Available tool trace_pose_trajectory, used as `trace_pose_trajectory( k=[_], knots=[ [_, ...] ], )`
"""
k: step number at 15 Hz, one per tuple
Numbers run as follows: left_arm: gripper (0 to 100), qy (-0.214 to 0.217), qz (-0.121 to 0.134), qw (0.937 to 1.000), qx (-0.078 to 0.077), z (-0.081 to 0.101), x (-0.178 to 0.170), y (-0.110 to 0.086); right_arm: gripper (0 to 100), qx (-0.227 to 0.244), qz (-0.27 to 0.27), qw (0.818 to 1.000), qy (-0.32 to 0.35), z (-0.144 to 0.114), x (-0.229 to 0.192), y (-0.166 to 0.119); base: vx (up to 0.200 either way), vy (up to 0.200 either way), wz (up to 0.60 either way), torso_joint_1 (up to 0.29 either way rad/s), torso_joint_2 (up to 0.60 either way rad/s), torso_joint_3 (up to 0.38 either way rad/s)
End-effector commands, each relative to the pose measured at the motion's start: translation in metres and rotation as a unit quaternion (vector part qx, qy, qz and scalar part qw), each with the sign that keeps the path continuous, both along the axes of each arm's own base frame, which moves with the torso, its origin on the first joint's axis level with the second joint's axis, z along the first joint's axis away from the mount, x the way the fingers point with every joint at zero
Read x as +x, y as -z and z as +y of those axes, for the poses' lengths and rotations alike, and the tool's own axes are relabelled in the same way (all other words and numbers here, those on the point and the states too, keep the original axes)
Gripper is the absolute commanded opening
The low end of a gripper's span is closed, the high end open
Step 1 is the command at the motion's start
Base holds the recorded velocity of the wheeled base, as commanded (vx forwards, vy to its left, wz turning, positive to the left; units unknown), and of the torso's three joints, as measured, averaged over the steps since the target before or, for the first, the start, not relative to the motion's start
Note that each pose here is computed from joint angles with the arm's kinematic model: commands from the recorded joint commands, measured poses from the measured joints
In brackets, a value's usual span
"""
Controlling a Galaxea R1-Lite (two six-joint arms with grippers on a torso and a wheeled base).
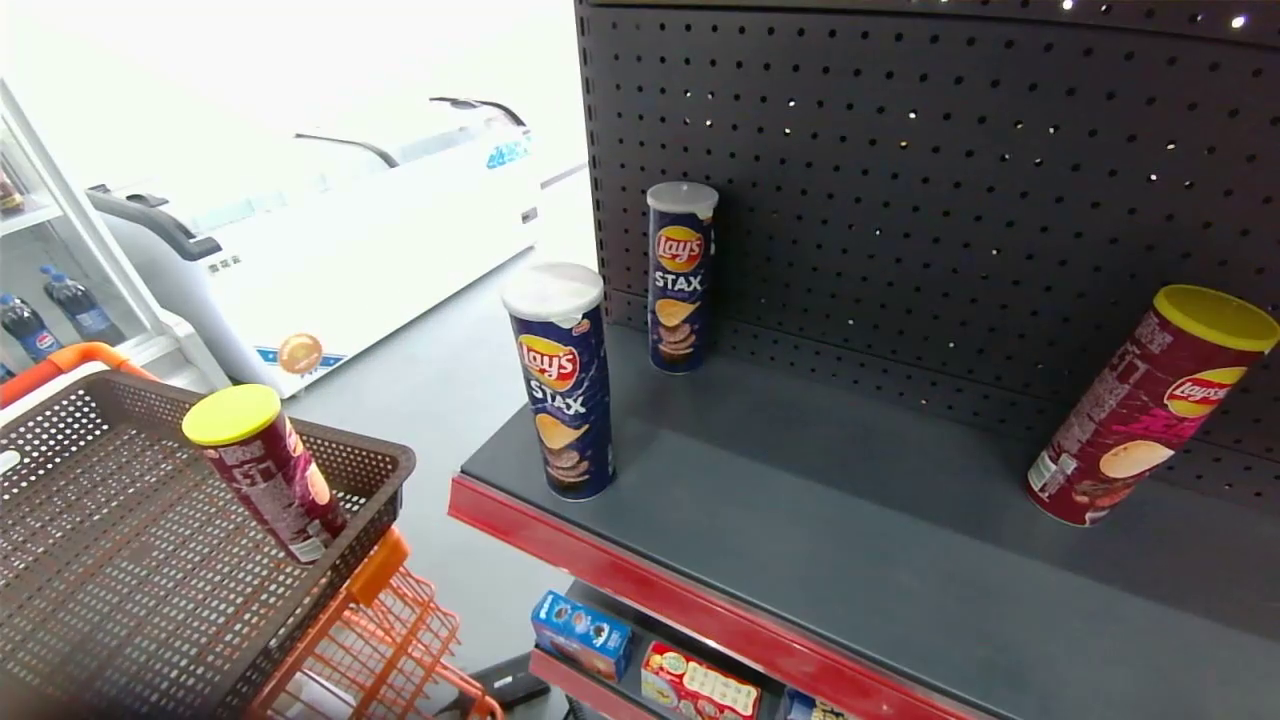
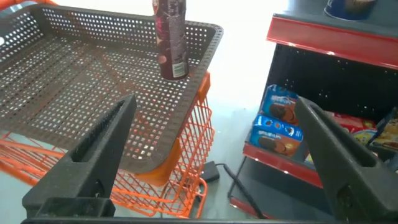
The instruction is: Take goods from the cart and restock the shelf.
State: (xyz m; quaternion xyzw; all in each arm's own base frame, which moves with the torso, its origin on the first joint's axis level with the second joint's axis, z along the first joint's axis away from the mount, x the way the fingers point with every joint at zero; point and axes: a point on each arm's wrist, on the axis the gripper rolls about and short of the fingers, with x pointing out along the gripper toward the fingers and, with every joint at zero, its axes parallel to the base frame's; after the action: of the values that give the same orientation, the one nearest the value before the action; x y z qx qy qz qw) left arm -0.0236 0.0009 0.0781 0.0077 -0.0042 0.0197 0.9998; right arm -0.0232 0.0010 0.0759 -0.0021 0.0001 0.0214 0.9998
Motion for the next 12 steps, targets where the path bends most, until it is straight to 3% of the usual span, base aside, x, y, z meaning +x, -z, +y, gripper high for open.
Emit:
trace_pose_trajectory(
  k=[1, 2, 3, 6, 7, 8, 9, 11, 12],
  knots=[
    [100, -0.013, 0.003, 0.9999, 0.011, 0.000, -0.002, -0.023, 100, 0.000, 0.001, 1.000, 0.000, 0.000, 0.000, 0.000, 0.000, 0.000, 0.00, 0.000, 0.00, 0.000],
    [100, -0.025, 0.034, 0.9990, 0.013, 0.001, 0.001, -0.038, 100, 0.000, 0.001, 1.000, 0.000, 0.000, 0.000, 0.000, 0.000, 0.000, 0.00, 0.000, 0.00, 0.000],
    [100, -0.031, 0.042, 0.9986, 0.013, 0.001, 0.002, -0.046, 100, 0.000, 0.001, 1.000, -0.001, 0.000, 0.000, 0.000, 0.000, 0.000, 0.00, 0.000, 0.00, 0.000],
    [100, -0.032, 0.105, 0.9938, 0.015, 0.002, 0.021, -0.060, 100, 0.000, 0.001, 1.000, 0.001, 0.000, 0.000, 0.000, 0.000, 0.000, 0.00, 0.000, 0.00, 0.000],
    [100, -0.055, 0.139, 0.9887, 0.014, 0.002, 0.031, -0.061, 100, 0.000, 0.001, 1.000, 0.001, 0.000, 0.000, 0.000, 0.000, 0.000, 0.00, 0.000, 0.00, 0.000],
    [100, -0.099, 0.173, 0.9799, 0.009, 0.004, 0.042, -0.061, 100, 0.000, 0.001, 1.000, 0.001, 0.000, 0.000, 0.000, 0.000, 0.000, 0.00, 0.000, 0.00, 0.000],
    [100, -0.108, 0.210, 0.9716, 0.004, 0.005, 0.057, -0.063, 100, 0.000, 0.001, 1.000, 0.001, 0.000, 0.000, 0.000, 0.000, 0.000, 0.00, 0.000, 0.00, 0.000],
    [100, -0.126, 0.245, 0.9613, 0.001, 0.010, 0.092, -0.078, 100, 0.000, 0.001, 1.000, 0.001, 0.000, 0.000, 0.000, 0.000, 0.000, 0.00, 0.000, 0.00, 0.000],
    [100, -0.137, 0.250, 0.9586, -0.002, 0.013, 0.112, -0.085, 100, 0.000, 0.001, 1.000, 0.001, 0.000, 0.000, 0.000, 0.000, 0.000, 0.00, 0.000, 0.00, 0.000]
  ],
)
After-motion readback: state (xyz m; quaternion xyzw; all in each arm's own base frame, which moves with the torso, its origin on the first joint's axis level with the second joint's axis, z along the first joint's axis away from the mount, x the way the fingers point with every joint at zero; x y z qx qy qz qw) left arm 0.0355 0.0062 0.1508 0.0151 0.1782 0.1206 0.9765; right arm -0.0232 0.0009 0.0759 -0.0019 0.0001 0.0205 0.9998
